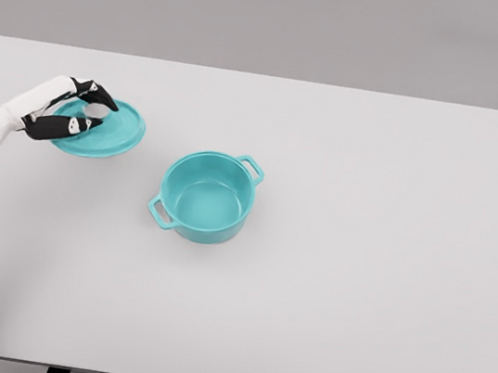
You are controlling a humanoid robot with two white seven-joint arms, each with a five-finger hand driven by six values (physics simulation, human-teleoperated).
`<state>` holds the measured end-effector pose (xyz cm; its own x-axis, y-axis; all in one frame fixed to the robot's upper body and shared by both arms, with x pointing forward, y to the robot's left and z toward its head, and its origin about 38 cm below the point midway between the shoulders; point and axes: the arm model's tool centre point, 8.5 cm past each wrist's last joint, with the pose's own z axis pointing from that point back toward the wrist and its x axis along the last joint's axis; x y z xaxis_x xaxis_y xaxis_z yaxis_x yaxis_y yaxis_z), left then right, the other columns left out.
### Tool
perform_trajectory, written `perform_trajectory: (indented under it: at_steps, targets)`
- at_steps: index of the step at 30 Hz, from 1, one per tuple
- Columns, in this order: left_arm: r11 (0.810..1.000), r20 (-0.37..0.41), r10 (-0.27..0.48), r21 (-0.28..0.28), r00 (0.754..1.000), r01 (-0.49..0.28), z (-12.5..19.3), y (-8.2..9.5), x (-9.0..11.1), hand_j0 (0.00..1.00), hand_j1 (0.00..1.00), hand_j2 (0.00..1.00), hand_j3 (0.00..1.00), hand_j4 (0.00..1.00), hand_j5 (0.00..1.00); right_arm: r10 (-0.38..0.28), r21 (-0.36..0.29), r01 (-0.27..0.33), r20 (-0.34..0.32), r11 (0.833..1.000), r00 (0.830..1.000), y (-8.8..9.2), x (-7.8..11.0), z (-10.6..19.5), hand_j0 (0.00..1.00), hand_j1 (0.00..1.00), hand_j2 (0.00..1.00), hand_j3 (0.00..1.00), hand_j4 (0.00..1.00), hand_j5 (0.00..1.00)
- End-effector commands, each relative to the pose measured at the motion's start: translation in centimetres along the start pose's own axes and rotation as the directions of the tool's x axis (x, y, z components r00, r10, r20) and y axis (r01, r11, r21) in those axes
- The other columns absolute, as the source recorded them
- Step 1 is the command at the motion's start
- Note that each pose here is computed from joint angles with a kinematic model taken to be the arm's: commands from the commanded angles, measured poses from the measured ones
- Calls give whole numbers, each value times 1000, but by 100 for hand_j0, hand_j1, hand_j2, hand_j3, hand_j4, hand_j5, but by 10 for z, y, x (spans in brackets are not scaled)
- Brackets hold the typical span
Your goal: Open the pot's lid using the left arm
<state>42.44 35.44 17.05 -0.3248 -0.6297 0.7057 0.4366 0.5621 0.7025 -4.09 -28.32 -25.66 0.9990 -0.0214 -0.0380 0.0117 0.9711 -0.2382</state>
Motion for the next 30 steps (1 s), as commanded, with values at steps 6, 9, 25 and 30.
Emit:
perform_trajectory:
  at_steps: [6, 9, 25, 30]
  targets:
    - [1000, 4, 1, 2, 1000, -1, 0, 1, 1, 74, 74, 74, 74, 74, 74, 0, 0, 0, 0, 1000, 1000, 0, 0, 0, 100, 100, 100, 100, 100, 100]
    - [1000, 4, 1, 0, 1000, -1, -1, 0, 1, 82, 82, 82, 82, 82, 82, 0, 0, 0, 0, 1000, 1000, 0, 0, 0, 100, 100, 100, 100, 100, 100]
    - [1000, 6, -7, 1, 1000, 7, 1, 2, 2, 100, 100, 100, 100, 100, 100, 0, 0, 0, 0, 1000, 1000, 0, 0, 0, 100, 100, 100, 100, 100, 100]
    - [1000, 6, -6, 2, 1000, 6, 1, 2, 2, 100, 100, 100, 100, 100, 100, 0, 0, 0, 0, 1000, 1000, 0, 0, 0, 100, 100, 100, 100, 100, 100]
